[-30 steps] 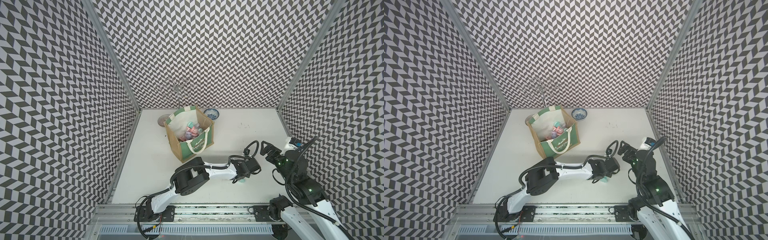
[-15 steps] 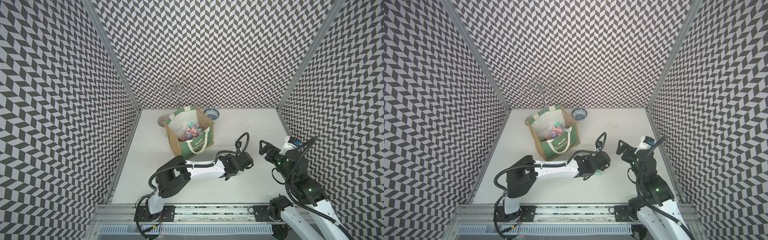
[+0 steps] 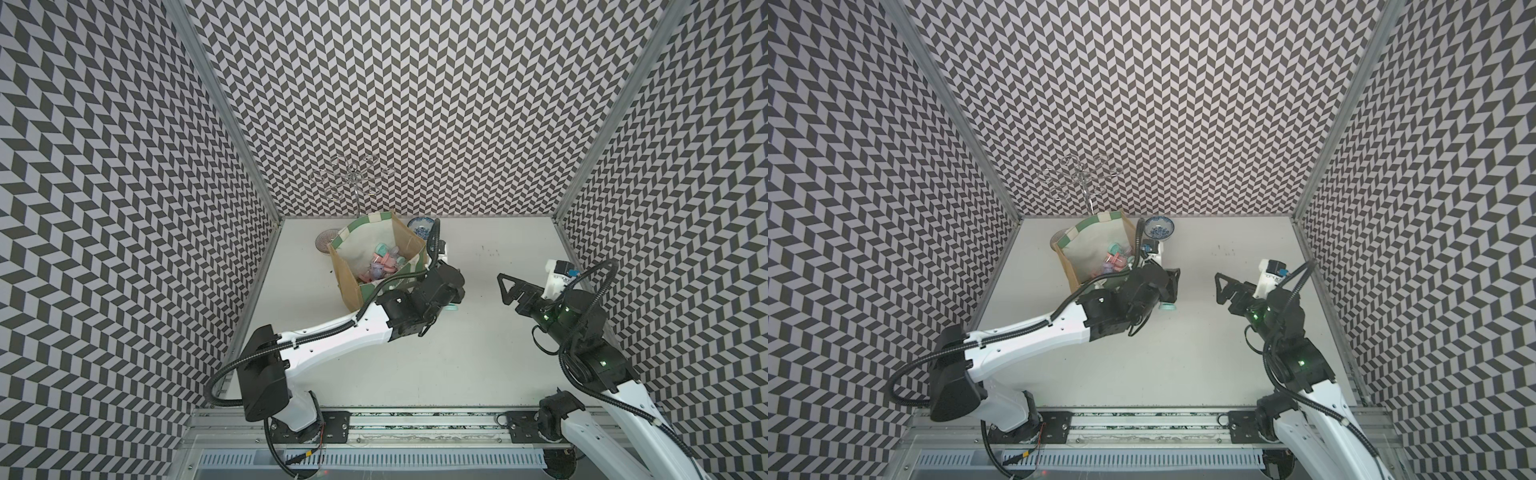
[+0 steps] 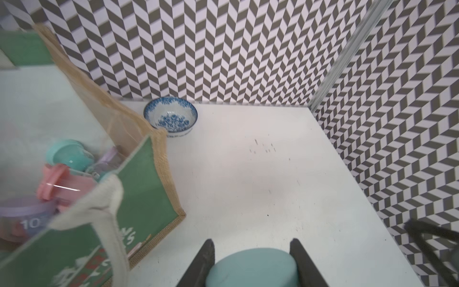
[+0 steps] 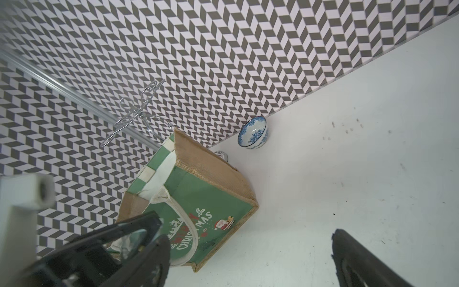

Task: Put the hourglass into the canvas bag
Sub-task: Pick up the hourglass from the center of the board, then place the hourglass in the canvas bag.

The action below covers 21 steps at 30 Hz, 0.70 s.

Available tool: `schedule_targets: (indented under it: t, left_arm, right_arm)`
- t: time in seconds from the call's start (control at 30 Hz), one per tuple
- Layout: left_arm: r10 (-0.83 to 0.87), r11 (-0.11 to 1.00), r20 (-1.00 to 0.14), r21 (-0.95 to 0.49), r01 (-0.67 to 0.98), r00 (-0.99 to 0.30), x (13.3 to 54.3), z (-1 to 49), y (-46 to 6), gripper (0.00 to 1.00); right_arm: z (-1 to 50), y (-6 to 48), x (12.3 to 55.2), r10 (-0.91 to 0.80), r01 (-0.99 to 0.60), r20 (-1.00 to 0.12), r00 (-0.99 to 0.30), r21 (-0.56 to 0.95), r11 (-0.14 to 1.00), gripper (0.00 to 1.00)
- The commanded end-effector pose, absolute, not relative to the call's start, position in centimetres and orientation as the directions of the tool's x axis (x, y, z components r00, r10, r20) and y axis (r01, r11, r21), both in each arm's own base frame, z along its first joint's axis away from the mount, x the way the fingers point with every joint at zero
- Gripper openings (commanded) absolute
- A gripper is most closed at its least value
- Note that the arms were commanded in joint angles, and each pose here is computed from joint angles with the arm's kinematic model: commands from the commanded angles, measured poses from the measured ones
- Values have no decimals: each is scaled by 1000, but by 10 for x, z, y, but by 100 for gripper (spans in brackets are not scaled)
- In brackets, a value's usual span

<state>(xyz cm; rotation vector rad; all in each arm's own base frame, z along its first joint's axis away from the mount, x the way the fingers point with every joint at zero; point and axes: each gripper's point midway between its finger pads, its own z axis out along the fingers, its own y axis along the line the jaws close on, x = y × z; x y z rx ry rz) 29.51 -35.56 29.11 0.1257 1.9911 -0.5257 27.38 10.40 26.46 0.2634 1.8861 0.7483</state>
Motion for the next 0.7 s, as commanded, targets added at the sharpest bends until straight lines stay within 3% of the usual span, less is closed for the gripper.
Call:
schedule_targets:
  t: [0.0, 0.3, 0.67]
  left_arm:
    - [-167, 906, -893, -306, 292, -418, 300, 319, -330, 37]
    - [-248, 913, -911, -333, 234, -330, 314, 362, -269, 37]
    - [-283, 935, -910, -332, 124, -305, 361, 359, -214, 37]
  right_arm:
    - [277, 129, 281, 483, -279, -760, -434, 623, 730, 99]
    - [275, 196, 283, 352, -442, -803, -481, 569, 693, 99]
    - [286, 254, 265, 252, -624, -857, -449, 503, 598, 99]
